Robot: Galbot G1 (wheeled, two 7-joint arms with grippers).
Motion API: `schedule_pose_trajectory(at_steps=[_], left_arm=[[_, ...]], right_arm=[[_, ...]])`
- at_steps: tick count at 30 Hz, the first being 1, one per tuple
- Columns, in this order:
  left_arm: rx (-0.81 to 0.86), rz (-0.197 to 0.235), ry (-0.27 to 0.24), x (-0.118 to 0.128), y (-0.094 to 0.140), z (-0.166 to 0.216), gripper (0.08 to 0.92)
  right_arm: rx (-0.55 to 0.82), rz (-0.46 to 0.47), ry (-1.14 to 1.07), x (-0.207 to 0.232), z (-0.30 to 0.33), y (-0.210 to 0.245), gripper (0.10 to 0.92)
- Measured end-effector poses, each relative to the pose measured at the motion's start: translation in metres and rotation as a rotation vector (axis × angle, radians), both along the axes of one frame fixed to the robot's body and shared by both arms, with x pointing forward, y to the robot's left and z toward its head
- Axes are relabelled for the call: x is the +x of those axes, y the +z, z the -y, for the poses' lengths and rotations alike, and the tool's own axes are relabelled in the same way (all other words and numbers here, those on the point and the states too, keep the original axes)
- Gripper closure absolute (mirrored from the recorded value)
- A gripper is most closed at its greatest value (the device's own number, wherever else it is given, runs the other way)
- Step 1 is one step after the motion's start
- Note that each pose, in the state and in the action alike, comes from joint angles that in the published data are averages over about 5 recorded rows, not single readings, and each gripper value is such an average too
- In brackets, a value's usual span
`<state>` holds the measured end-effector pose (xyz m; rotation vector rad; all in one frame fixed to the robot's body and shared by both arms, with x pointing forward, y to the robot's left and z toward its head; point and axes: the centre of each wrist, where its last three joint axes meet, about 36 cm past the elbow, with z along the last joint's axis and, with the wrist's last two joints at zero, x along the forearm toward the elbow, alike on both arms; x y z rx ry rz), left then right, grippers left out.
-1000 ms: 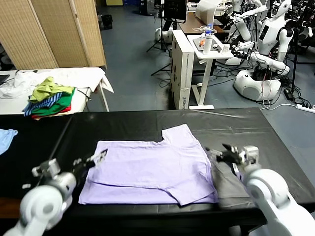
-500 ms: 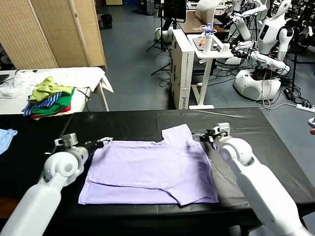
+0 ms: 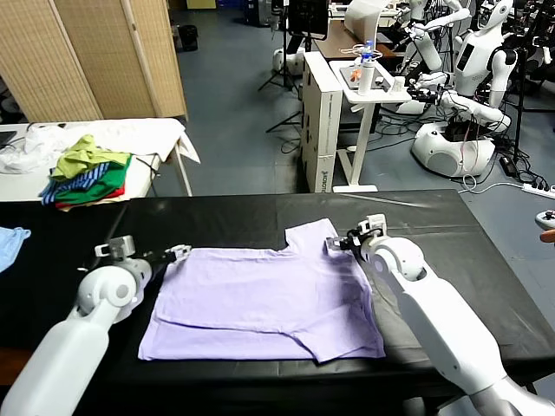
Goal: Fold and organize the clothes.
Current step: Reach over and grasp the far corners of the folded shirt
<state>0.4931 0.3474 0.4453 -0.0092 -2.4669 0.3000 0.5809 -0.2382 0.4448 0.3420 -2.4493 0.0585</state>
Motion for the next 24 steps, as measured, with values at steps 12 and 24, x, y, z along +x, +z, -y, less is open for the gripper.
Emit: schedule_pose_trajectory(at_steps=[12,24], left_arm=[[0.007,-0.001,0.005,0.004,-0.009,-0.003,0.597],[-0.004,0.013,-0.001,-0.003,-0.007,0.001,0.853]], right_arm=[[0.007,-0.012,0.001,-0.001,-0.002,-0.006,0.769],[0.032,0.037,0.007,-0.012,0.001,-0.002,0.882]])
